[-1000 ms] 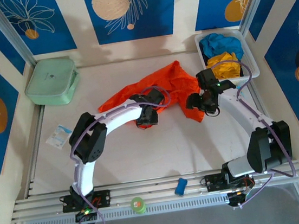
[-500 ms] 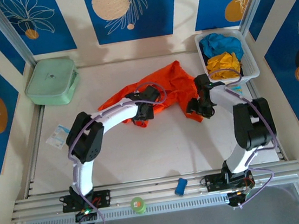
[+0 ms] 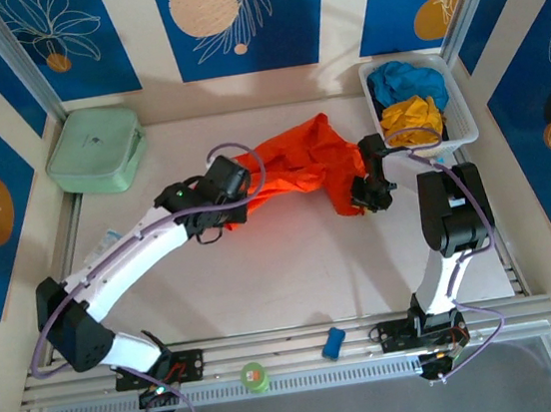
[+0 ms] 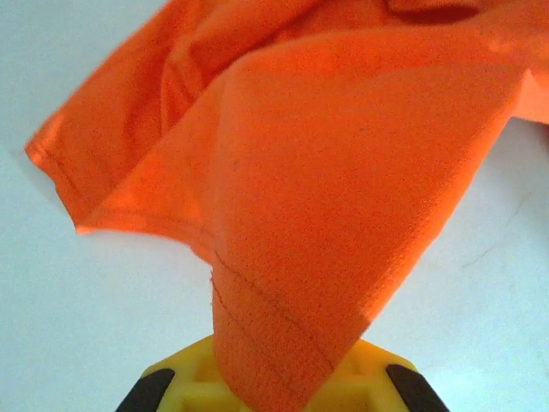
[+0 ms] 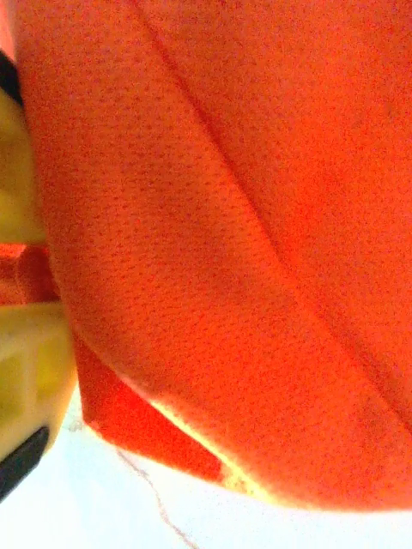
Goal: Fold and stack the t-shirts
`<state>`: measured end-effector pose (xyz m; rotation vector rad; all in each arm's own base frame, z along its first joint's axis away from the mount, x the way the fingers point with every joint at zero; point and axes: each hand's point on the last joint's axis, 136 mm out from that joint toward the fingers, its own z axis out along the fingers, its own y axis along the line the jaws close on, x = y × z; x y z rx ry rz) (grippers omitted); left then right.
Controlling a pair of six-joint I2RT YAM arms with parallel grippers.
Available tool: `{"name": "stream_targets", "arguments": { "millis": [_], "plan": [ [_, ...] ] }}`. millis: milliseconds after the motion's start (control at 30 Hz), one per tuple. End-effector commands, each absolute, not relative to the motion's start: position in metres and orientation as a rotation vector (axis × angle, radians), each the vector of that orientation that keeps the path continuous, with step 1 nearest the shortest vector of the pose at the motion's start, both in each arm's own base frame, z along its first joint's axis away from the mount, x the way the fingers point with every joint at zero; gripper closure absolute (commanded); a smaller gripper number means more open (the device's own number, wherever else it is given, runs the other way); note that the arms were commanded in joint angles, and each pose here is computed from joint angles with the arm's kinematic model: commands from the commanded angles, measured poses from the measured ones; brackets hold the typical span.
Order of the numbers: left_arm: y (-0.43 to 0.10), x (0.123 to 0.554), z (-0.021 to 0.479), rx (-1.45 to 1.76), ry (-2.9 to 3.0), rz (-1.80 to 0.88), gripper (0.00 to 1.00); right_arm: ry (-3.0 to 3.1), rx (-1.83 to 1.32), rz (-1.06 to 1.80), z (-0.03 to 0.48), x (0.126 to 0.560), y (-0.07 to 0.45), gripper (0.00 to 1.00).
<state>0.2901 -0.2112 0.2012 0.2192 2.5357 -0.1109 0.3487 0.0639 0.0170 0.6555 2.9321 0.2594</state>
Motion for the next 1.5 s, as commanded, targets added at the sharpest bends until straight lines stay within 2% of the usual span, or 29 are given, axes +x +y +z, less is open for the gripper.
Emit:
{"name": "stream_targets", "arguments": {
  "millis": [0,33,67,300,500,633,833,1000,1033,1100,1133,1167,1200,1267,1367,1467],
  "plan": [
    [-0.19,0.264,0.18,0.273,2.627,-0.054,1.0,2.997,0.687,0.252,0.006,0.335,0.065,0.89],
    [-0.186,0.261,0.178,0.266,2.63,-0.044,1.0,2.999,0.685,0.244,0.008,0.333,0.064,0.97],
    [-0.181,0.258,0.177,0.262,2.631,-0.03,1.0,2.998,0.678,0.232,0.012,0.329,0.063,1.0],
    [-0.165,0.248,0.164,0.263,2.664,0.048,1.0,3.018,0.577,0.02,0.053,0.287,0.043,1.0],
    [-0.177,0.223,0.15,0.346,2.756,-0.104,1.0,3.027,0.606,-0.069,0.078,0.228,0.029,1.0],
    [-0.181,0.19,0.133,0.394,2.877,-0.227,1.0,3.018,0.639,0.016,0.088,0.219,0.045,1.0],
    [-0.135,0.144,0.092,0.208,3.068,-0.042,1.0,3.041,0.746,-0.031,0.073,0.207,0.045,1.0],
    [-0.153,0.121,0.089,0.117,3.078,-0.345,1.0,3.002,0.803,-0.131,0.074,0.204,0.032,1.0],
    [-0.157,0.118,0.09,0.11,3.076,-0.402,0.97,2.992,0.814,-0.143,0.075,0.204,0.03,1.0],
    [-0.162,0.112,0.091,0.115,3.079,-0.471,0.76,2.974,0.828,-0.153,0.077,0.204,0.028,1.0],
    [-0.163,0.11,0.091,0.12,3.079,-0.491,0.61,2.97,0.83,-0.146,0.077,0.204,0.028,1.0],
    [-0.163,0.108,0.092,0.119,3.081,-0.494,0.44,2.974,0.83,-0.137,0.077,0.204,0.029,0.91],
    [-0.162,0.108,0.093,0.115,3.08,-0.488,0.34,2.978,0.819,-0.122,0.078,0.205,0.032,0.83],
    [-0.161,0.112,0.1,0.111,3.06,-0.477,0.23,2.983,0.765,-0.12,0.084,0.207,0.037,0.67],
    [-0.164,0.128,0.118,0.103,2.999,-0.447,0.1,2.965,0.636,-0.124,0.101,0.218,0.047,0.53],
    [-0.165,0.155,0.133,0.084,2.941,-0.343,0.05,2.95,0.444,-0.008,0.121,0.24,0.077,0.42]
  ]
}}
